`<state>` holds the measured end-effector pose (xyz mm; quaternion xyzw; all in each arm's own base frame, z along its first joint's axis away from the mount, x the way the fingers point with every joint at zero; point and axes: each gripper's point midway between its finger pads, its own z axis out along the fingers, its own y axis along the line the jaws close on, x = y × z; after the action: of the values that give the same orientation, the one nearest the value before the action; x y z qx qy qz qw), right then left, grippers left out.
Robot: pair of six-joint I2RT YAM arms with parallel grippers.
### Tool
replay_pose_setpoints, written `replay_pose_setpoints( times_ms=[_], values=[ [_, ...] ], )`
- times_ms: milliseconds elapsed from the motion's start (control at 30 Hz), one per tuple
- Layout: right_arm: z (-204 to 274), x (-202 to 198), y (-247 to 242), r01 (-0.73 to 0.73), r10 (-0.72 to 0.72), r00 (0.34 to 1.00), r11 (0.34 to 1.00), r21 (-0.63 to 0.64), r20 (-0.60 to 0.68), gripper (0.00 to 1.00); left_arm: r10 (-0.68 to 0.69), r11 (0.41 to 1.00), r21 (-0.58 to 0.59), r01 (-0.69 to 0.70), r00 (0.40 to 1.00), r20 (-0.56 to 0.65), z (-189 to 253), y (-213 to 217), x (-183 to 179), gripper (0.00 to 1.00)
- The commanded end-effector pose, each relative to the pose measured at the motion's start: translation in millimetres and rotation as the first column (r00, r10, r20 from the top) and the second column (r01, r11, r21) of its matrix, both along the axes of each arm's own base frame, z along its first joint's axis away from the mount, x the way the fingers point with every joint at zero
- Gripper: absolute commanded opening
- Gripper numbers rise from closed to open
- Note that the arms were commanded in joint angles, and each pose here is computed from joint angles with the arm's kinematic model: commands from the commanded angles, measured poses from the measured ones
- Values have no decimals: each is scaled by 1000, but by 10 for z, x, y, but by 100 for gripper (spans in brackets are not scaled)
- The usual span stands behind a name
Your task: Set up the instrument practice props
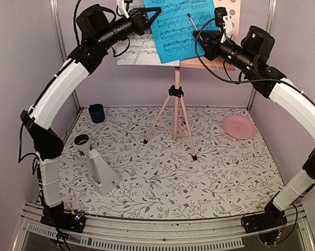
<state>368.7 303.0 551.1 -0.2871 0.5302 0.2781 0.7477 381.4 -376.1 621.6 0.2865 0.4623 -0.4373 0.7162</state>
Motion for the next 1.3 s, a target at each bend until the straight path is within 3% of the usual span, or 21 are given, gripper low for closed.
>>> replay_pose_setpoints(
  times_ms=[0,333,433,500,633,833,1033,1133,1267],
  values=[
    [84,-122,39,-46,46,998,999,5,42,0,-62,998,12,61,998,34,-73,-240,-79,0],
    [58,-121,59,-54,54,998,999,-6,44,2,-95,995,-12,97,991,89,-81,-485,-191,1],
    [69,-123,43,-47,47,998,999,-2,44,5,-88,996,-15,90,992,91,-65,-473,-193,14],
    [75,-116,30,-40,40,998,999,3,40,13,-85,996,-18,87,992,95,-39,-463,-217,23],
    [86,-129,-8,-27,27,999,1000,8,36,18,-69,997,-13,70,994,80,-40,-442,-222,33],
    [187,-279,-162,-1,0,998,1000,23,56,34,-54,999,8,54,998,45,-108,-401,-241,47],
    [189,-404,-373,51,-53,997,998,47,48,50,-27,999,19,27,999,24,-169,-382,-233,57],
    [171,-415,-522,95,-97,995,994,56,37,53,-12,1000,19,12,1000,16,-179,-365,-222,62],
    [108,-341,-830,198,-199,980,977,75,-4,52,5,1000,15,-5,1000,12,-170,-301,-249,61]
  ],
)
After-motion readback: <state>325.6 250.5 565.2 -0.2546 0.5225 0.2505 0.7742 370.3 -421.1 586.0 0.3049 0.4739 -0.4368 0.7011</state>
